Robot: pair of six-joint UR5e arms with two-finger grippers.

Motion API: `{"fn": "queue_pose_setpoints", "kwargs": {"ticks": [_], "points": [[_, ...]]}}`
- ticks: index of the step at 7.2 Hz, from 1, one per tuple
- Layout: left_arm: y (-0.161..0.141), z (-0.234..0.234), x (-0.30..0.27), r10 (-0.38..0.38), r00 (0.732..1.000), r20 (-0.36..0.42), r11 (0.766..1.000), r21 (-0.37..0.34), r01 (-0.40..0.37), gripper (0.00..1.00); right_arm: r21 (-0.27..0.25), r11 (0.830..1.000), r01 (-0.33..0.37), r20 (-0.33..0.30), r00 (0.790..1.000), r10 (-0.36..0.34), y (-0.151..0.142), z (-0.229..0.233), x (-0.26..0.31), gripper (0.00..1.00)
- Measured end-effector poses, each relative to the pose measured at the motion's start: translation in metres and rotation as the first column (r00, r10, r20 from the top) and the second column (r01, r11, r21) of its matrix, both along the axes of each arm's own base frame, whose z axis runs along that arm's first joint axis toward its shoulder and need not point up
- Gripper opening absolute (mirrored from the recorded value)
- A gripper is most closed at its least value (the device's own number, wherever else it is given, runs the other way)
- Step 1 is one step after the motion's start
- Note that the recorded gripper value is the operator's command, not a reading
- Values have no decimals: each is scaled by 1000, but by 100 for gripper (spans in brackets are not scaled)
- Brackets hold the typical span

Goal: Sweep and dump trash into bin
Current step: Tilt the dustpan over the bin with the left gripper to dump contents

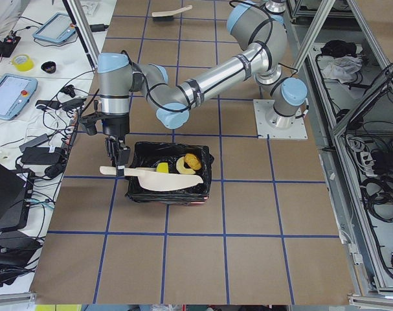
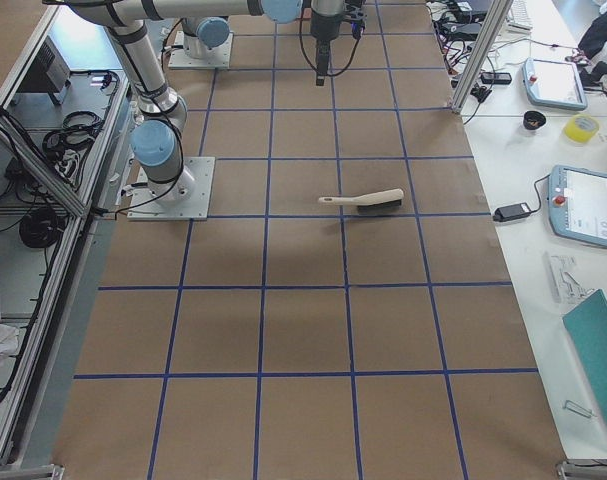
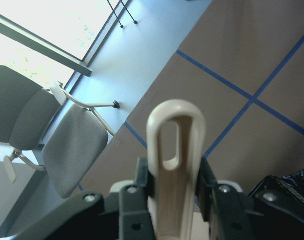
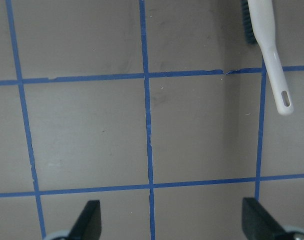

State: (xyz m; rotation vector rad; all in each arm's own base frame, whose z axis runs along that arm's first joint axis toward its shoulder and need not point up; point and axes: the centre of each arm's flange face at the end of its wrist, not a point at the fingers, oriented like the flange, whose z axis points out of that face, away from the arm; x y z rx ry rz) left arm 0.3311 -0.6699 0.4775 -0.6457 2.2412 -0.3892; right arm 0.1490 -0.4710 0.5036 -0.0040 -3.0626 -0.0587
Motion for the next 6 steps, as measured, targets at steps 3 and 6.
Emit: {"fn": "queue_pose_setpoints", "kwargs": {"ticks": [3, 6], "points": [[-1, 9, -66, -111, 975, 193, 993, -12, 115, 0, -33, 999, -35, -22, 999, 35, 18, 13, 12, 100], [8, -4, -87, -122, 961, 250, 992, 3, 125, 0, -79, 996, -33, -24, 999, 31, 18, 21, 12, 100]]}}
